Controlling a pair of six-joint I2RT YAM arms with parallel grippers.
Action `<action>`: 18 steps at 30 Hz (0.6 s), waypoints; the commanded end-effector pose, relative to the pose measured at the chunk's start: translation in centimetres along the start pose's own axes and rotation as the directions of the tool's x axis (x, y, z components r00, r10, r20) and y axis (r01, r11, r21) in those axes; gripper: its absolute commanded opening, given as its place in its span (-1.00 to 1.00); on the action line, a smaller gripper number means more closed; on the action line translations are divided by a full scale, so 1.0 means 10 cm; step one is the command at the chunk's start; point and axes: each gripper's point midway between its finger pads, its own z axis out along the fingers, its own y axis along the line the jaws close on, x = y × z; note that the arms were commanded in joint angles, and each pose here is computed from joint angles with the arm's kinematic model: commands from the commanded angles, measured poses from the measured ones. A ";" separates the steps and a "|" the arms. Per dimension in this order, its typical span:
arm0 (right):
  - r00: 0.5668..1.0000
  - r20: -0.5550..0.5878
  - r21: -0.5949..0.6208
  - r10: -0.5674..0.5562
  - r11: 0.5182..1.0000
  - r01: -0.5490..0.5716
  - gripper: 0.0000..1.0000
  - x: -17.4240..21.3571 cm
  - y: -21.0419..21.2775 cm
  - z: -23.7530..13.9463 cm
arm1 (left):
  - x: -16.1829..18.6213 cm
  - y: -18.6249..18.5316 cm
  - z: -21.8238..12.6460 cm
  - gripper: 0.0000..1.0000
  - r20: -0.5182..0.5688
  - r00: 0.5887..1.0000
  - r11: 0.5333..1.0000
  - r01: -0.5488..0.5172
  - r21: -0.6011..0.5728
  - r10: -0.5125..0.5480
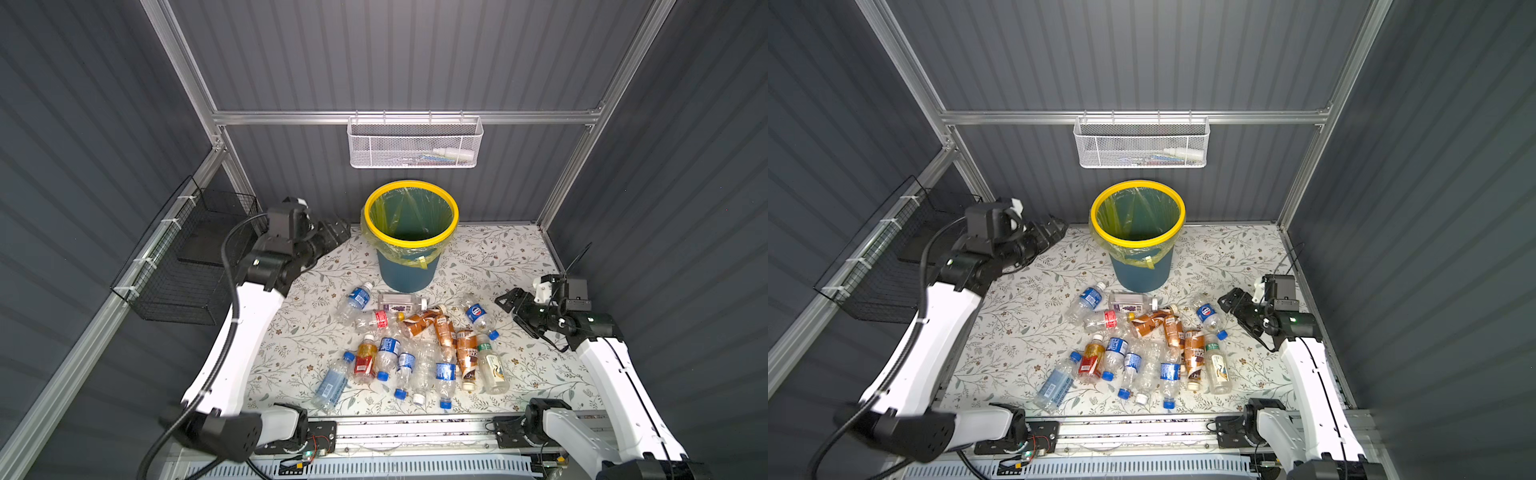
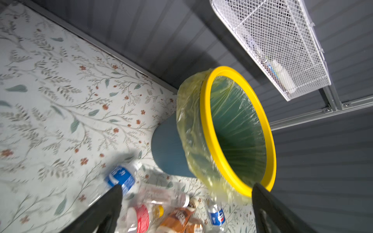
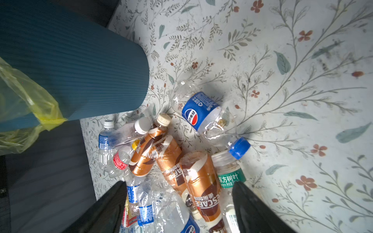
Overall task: Throw the plastic bottles in the bin
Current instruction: 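Carry the green bottle over the bin and open the left gripper, then grasp a clear Pepsi bottle with the right gripper while the left gripper returns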
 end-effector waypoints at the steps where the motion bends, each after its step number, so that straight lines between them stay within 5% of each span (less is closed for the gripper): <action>1: 0.997 -0.080 0.058 -0.022 0.998 0.026 0.65 0.19 -0.19 0.15 | 0.46 0.50 0.12 0.99 -0.092 0.995 0.992 -0.047 -0.121 0.036; 7: 0.984 -0.149 0.127 -0.101 0.985 0.121 0.70 0.32 -0.22 0.41 | 0.96 0.89 0.11 0.99 -0.180 0.982 0.985 -0.076 -0.156 0.048; 18: 0.975 -0.132 0.230 -0.179 0.951 0.206 0.86 0.08 -0.21 0.63 | 1.27 1.04 0.24 0.98 -0.241 0.970 0.990 -0.053 -0.133 0.020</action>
